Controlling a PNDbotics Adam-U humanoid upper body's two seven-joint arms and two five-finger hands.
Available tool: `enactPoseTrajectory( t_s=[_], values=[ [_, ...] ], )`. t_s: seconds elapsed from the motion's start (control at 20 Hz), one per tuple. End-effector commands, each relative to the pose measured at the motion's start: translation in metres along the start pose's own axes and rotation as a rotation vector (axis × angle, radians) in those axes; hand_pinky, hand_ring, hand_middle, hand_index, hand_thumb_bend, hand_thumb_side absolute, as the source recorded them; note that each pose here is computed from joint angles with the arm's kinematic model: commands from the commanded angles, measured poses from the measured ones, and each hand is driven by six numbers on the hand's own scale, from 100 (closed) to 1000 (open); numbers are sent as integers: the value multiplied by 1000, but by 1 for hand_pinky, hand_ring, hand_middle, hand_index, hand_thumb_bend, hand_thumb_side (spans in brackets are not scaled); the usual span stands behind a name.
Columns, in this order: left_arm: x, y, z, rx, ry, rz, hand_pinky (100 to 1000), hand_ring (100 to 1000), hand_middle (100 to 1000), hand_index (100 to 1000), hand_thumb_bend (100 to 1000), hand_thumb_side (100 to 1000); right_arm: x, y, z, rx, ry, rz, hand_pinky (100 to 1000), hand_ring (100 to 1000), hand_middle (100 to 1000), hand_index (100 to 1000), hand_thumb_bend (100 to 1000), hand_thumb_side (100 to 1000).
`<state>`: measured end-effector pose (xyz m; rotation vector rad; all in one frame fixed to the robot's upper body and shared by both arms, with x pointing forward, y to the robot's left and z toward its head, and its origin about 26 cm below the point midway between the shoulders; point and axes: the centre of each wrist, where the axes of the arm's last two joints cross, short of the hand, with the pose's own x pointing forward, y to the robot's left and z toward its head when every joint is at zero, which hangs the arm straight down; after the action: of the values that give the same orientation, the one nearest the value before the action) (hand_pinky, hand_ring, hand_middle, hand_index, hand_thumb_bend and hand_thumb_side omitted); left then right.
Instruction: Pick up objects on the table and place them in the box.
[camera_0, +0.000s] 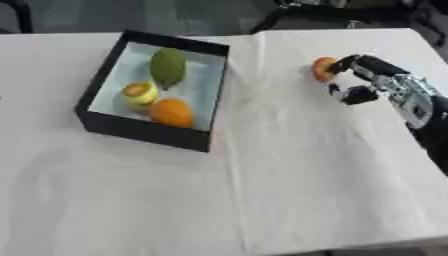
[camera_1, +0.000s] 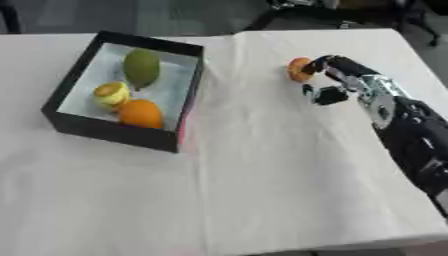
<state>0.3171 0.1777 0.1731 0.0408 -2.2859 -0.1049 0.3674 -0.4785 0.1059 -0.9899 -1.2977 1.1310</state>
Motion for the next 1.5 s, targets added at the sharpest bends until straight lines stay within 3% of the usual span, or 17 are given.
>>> enactPoseTrajectory(
  t_s=[0.05, 0.3, 0.35, 0.4, 0.5, 0.55, 0.6, 0.7, 0.95, 1.0, 1.05, 1.2, 1.25, 1.3, 1.5],
  values=[
    [6, 1, -4, -2, -28, -3, 430, 613, 528, 633, 100, 833, 2, -21, -4, -118, -4, 22, 874, 828, 745, 852, 100, 207],
    [6, 1, -4, -4, -29, -3, 430, 613, 529, 633, 100, 832, 4, -26, -8, -216, 35, 26, 878, 841, 791, 882, 100, 206],
    [6, 1, -4, -4, -29, -2, 430, 613, 529, 633, 100, 832, 3, -25, -8, -216, 48, 27, 879, 844, 797, 885, 100, 100],
    [6, 0, -4, -6, -29, -2, 429, 614, 528, 634, 100, 832, 1, -22, -9, -204, 63, 27, 883, 852, 813, 894, 100, 277],
    [6, 0, -5, -8, -29, 0, 429, 614, 528, 634, 100, 832, -2, -15, -10, -150, 87, 26, 887, 862, 829, 906, 100, 421],
    [6, 0, -5, -8, -29, 1, 429, 614, 528, 634, 100, 832, -3, -13, -10, -122, 95, 24, 887, 862, 829, 906, 100, 421],
    [7, -1, -5, -9, -30, 2, 429, 614, 528, 634, 100, 832, -4, -9, -11, -81, 102, 21, 891, 866, 834, 911, 100, 539],
    [7, -1, -5, -11, -31, 5, 429, 614, 528, 634, 100, 832, -5, -4, -13, -13, 107, 17, 893, 868, 839, 913, 100, 578],
    [8, -2, -6, -13, -33, 9, 429, 614, 529, 634, 100, 832, -3, 0, -17, 78, 100, 33, 889, 855, 790, 857, 100, 477],
    [8, -2, -6, -13, -33, 9, 429, 614, 529, 634, 100, 832, -2, 0, -18, 80, 95, 37, 878, 824, 690, 760, 100, 284],
    [8, -2, -6, -13, -33, 9, 429, 614, 529, 634, 100, 832, -1, -1, -19, 73, 90, 42, 870, 801, 608, 691, 100, 237],
    [8, -2, -6, -13, -34, 10, 429, 614, 529, 634, 100, 831, 3, -6, -21, 8, 73, 55, 836, 730, 405, 476, 100, 217],
    [8, -2, -6, -13, -34, 9, 429, 614, 529, 634, 100, 831, 5, -8, -21, -22, 65, 57, 834, 726, 392, 463, 100, 213],
    [8, -2, -5, -13, -34, 9, 429, 614, 529, 634, 100, 831, 8, -12, -23, -60, 51, 54, 819, 695, 317, 392, 100, 204],
    [7, -1, -5, -13, -32, 7, 428, 614, 529, 634, 100, 831, 27, -36, -28, -210, -48, 21, 796, 650, 230, 315, 100, 199]
  ],
)
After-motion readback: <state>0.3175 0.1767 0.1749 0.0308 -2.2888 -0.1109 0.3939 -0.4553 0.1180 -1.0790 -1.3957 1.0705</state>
